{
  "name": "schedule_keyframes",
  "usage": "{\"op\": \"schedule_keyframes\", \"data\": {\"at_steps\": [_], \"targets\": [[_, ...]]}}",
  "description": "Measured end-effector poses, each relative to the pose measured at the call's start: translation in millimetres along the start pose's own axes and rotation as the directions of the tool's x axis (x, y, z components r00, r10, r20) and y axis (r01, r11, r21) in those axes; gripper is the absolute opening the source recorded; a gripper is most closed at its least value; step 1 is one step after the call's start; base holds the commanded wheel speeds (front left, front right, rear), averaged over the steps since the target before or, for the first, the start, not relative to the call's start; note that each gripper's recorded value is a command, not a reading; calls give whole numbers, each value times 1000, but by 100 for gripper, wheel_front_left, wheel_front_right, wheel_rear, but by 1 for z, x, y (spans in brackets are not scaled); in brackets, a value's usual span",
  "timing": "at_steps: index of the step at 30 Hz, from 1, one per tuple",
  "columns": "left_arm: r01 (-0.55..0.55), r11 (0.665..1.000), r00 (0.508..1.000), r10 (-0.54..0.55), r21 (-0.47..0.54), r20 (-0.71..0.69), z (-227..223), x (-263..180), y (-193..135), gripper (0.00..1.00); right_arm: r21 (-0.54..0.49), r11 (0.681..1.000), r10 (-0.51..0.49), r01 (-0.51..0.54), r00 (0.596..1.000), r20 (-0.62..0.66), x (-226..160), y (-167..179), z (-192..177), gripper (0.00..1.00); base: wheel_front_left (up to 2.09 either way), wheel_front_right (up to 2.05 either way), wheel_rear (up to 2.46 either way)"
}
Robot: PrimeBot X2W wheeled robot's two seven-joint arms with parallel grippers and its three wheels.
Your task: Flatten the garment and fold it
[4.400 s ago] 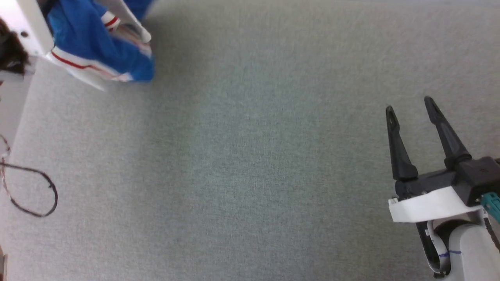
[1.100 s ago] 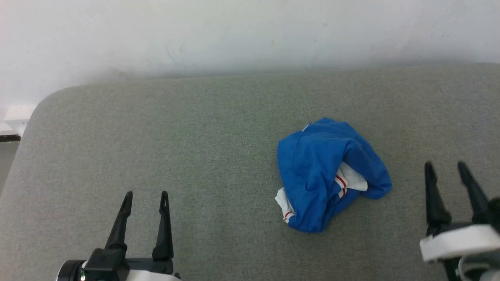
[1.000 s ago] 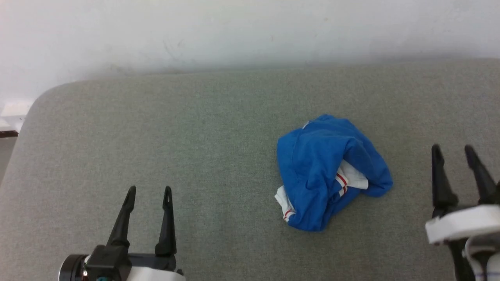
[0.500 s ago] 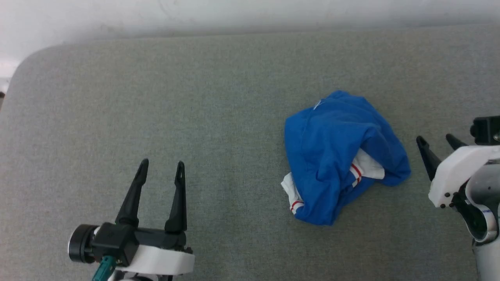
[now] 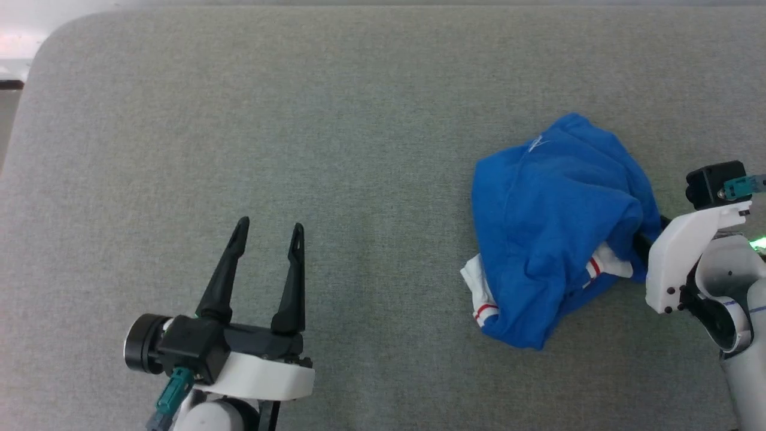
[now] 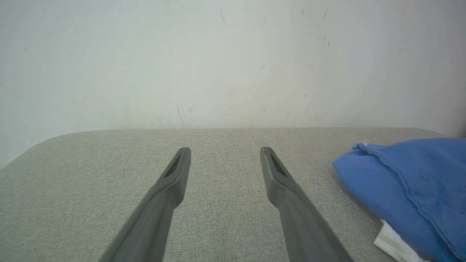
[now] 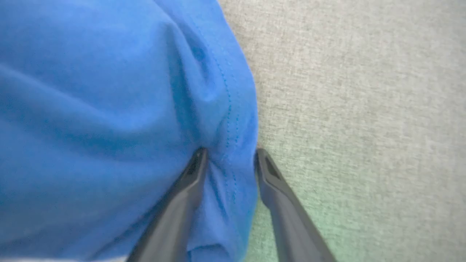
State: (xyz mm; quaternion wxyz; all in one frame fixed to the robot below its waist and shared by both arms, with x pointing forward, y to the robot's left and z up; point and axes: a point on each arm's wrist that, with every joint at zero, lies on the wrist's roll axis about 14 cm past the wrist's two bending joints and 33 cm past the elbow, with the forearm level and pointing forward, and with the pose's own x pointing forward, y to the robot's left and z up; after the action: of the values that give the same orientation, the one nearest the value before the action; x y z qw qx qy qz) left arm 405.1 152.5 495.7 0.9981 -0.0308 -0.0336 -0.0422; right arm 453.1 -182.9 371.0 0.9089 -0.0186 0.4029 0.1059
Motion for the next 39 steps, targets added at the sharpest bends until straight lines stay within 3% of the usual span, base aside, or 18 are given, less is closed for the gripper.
{"op": "schedule_keyframes", "data": {"at_steps": [6, 11, 17, 21, 25, 29, 34, 39], "targets": [[-20, 1000, 1000, 20, 6, -2, 0, -3, 6, 100, -22, 1000, -2, 3, 999, 41, 0, 3, 6, 0, 0, 0, 0], [-23, 1000, 1000, 23, -4, 17, 9, -10, 4, 100, -13, 996, -91, 94, 984, 153, -23, -27, 32, 0, 0, 0, 0], [-22, 1000, 999, 22, -16, 39, 20, -28, -1, 100, -42, 963, -232, 268, 893, 385, -94, -75, 108, 0, 0, 0, 0], [-16, 1000, 997, 17, -19, 69, 32, -38, -4, 100, -74, 932, -269, 354, 816, 512, -144, -86, 155, 0, 0, 0, 0], [-23, 1000, 996, 25, -21, 91, 40, -50, -3, 100, -117, 927, -214, 356, 758, 617, -178, -61, 196, 0, 0, 0, 0], [-31, 999, 994, 33, -22, 104, 45, -59, -2, 100, -196, 928, -111, 318, 735, 669, -189, -16, 226, 0, 0, 0, 0], [-31, 999, 994, 34, -25, 108, 46, -63, 0, 100, -286, 908, -35, 307, 735, 677, -184, 21, 258, 0, 0, 0, 0], [-28, 999, 995, 31, -28, 93, 42, -59, 0, 100, -318, 893, -36, 318, 755, 655, -159, 31, 284, 0, 0, 0, 0]]}}
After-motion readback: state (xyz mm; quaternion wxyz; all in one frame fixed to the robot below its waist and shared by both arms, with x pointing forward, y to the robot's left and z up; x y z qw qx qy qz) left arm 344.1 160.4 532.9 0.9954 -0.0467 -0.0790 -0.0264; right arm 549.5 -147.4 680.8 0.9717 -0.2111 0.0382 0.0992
